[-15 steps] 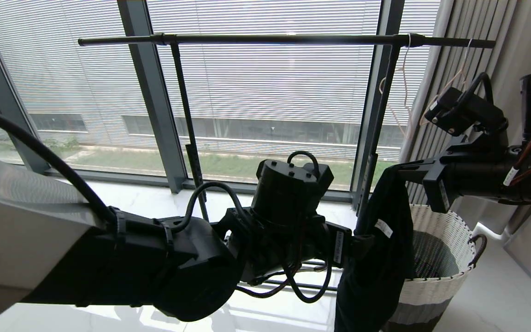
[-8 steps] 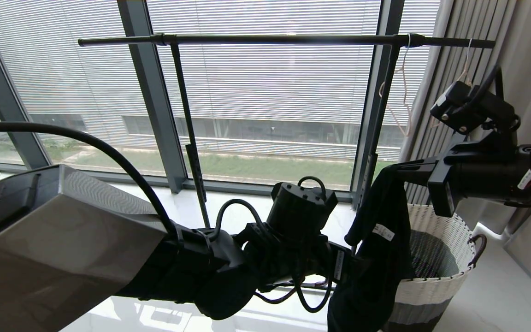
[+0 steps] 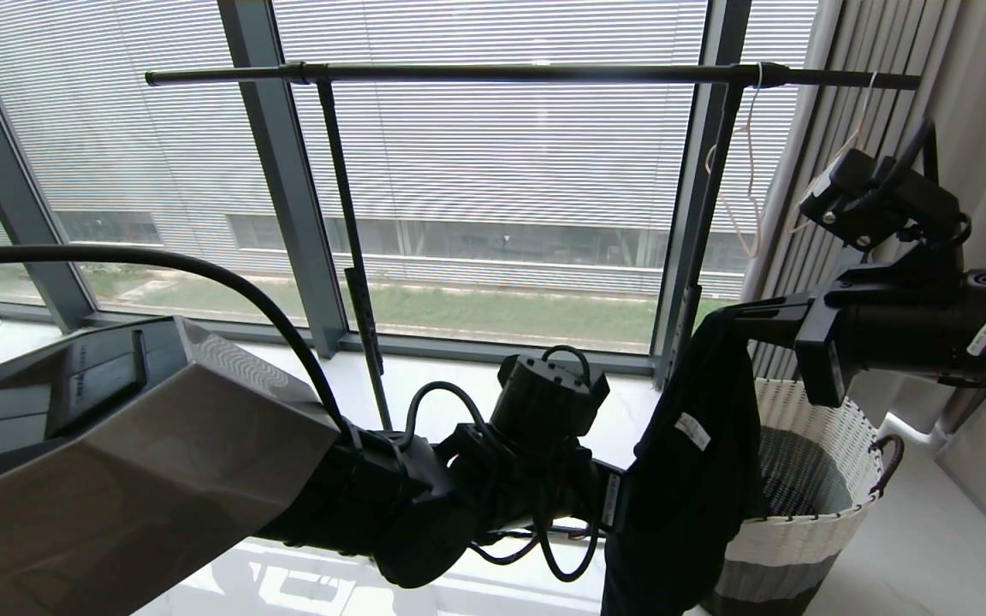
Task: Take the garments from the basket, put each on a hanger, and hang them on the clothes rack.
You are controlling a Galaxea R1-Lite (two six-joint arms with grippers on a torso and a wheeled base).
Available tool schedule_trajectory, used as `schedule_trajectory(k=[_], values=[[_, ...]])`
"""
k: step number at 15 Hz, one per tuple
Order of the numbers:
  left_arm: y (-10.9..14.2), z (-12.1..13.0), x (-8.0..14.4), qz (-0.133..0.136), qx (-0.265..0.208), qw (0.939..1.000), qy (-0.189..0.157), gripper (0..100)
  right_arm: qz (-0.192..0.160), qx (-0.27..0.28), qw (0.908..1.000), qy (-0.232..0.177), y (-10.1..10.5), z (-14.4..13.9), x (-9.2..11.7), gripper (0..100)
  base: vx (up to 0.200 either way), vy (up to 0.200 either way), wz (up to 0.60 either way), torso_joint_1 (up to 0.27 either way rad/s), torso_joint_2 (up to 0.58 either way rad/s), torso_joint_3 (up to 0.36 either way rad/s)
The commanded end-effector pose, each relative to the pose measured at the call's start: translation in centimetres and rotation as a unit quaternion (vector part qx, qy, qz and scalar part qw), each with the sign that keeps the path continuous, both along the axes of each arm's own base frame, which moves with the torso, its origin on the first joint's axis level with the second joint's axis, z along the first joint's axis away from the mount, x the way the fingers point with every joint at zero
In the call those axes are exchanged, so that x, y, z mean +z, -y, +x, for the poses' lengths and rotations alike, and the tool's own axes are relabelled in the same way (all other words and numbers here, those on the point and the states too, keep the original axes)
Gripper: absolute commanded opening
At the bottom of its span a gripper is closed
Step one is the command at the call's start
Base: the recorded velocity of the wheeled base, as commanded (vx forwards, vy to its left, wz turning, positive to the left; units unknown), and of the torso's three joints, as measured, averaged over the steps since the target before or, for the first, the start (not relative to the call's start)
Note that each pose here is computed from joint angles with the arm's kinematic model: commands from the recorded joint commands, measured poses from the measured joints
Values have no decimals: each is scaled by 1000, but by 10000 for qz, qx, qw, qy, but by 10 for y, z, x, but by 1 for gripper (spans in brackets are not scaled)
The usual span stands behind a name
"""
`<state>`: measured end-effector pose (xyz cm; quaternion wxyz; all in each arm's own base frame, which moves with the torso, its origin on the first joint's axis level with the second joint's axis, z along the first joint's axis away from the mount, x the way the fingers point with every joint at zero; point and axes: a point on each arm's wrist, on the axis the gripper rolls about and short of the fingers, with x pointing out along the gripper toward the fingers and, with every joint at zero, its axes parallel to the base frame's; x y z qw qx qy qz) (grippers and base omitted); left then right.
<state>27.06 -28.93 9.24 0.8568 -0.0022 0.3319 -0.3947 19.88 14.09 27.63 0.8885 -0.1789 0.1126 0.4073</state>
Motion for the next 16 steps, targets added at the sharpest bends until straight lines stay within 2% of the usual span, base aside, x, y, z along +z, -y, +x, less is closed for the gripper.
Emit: schedule_trajectory(k=[1, 4, 5, 7, 9, 10, 11, 14, 16], values=[[0, -1, 1, -14, -1, 10000, 2, 0, -5, 1, 10000, -1, 0, 0, 0, 0, 0, 0, 0, 0, 0, 0], [-3, -2, 4, 16, 106, 9999, 55, 0, -14, -52, 10000, -5, 1, 2, -1, 0, 0, 0, 0, 0, 0, 0], [-8, -6, 13, 19, 220, 9996, 195, 0, -18, -131, 9999, -23, 4, 4, -2, 0, 0, 0, 0, 0, 0, 0], [-27, -11, 51, -268, 433, 9971, 559, 0, 2, -253, 9996, -129, 5, 10, -5, 0, 0, 0, 0, 0, 0, 0], [-51, -17, 91, -551, 699, 9907, 1033, 0, 54, -273, 9994, -182, 5, 10, -5, 0, 0, 0, 0, 0, 0, 0], [-69, -27, 120, -819, 812, 9845, 1319, 0, 63, -272, 9995, -169, 5, 10, -5, 0, 0, 0, 0, 0, 0, 0], [-82, -35, 137, -970, 878, 9804, 1475, 0, 80, -272, 9995, -143, 6, 9, -3, 0, 0, 0, 0, 0, 0, 0], [-110, -62, 170, -1082, 914, 9749, 1717, 0, 176, -212, 9996, -26, 3, 9, 1, 0, 0, 0, 0, 0, 0, 0], [-135, -77, 194, -1150, 1028, 9662, 2067, 0, 276, -105, 9995, 106, -3, 8, 8, 0, 0, 0, 0, 0, 0, 0]])
